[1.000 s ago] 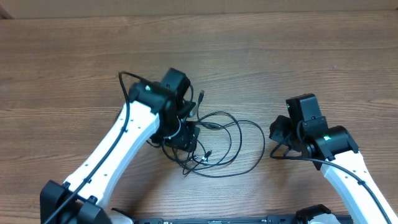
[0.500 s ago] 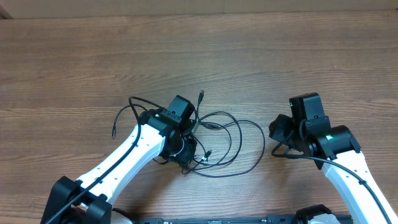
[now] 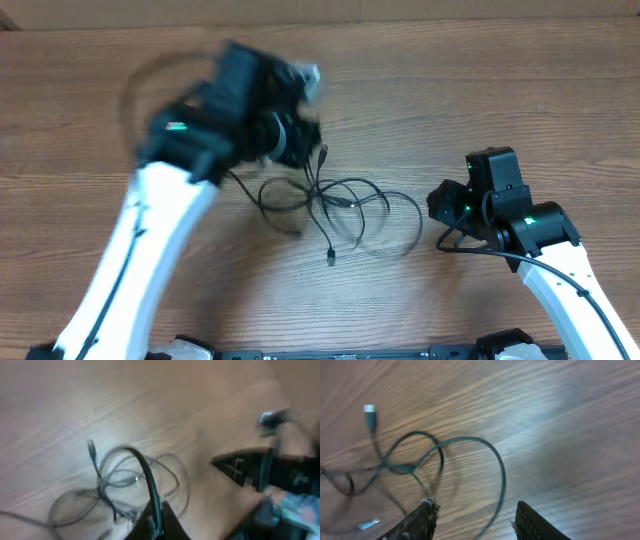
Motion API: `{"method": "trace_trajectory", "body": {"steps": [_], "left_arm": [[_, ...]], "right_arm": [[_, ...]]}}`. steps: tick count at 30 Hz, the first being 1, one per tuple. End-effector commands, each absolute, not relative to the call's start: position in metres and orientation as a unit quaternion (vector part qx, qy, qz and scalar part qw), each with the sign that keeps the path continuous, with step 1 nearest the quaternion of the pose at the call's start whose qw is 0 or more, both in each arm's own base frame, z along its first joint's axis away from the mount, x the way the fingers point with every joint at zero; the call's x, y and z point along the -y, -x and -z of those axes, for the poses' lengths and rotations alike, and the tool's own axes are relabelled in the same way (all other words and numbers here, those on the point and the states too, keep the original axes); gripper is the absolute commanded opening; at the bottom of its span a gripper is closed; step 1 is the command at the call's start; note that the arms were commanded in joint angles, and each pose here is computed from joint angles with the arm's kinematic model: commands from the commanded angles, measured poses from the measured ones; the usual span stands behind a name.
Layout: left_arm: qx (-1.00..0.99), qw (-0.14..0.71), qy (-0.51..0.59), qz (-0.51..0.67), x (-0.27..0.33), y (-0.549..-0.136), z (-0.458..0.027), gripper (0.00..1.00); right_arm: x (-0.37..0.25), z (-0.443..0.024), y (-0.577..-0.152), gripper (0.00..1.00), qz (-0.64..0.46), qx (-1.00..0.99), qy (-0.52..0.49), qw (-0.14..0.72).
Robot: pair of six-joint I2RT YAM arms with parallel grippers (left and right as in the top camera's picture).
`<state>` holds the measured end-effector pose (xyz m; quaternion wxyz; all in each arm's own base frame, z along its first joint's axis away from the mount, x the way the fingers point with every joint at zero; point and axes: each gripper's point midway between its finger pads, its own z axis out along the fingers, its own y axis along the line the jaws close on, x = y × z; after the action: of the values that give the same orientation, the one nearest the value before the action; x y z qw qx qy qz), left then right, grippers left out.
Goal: Untangle cables
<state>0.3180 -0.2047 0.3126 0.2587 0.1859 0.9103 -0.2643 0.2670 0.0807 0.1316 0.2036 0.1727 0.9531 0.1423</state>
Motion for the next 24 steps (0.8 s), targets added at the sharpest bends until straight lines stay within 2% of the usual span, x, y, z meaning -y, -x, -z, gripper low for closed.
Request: {"method": "trace_trajectory", "body": {"steps": [1,5,9,17,24], "left_arm": [[-0.849,0.393,-0.216,0.279,0.193,-0.317,-0.423,0.04],[-0.812,0.448,-0.231,0.294,0.192,-0.304,-0.474,0.04],[-0.808,0.447,-0.236,0.302,0.194,-0.3,-0.477,0.04],[-0.805,0.456,-0.25,0.286,0.192,-0.302,-0.477,0.04],[-0.78,0.488,-0.258,0.294,0.196,-0.307,-0.495,0.04]], "right_arm": [[-0.131,-0.166,-0.276,0.49,-0.273,-0.934,-0.047,0.225],[-0.171,-0.203,-0.278,0.49,-0.386,-0.886,0.045,0.253],[-0.193,-0.232,-0.278,0.51,-0.448,-0.844,0.099,0.277],[-0.205,-0.24,-0.275,0.51,-0.459,-0.832,0.124,0.287],[-0.232,-0.244,-0.25,0.6,-0.469,-0.805,0.222,0.288]]}}
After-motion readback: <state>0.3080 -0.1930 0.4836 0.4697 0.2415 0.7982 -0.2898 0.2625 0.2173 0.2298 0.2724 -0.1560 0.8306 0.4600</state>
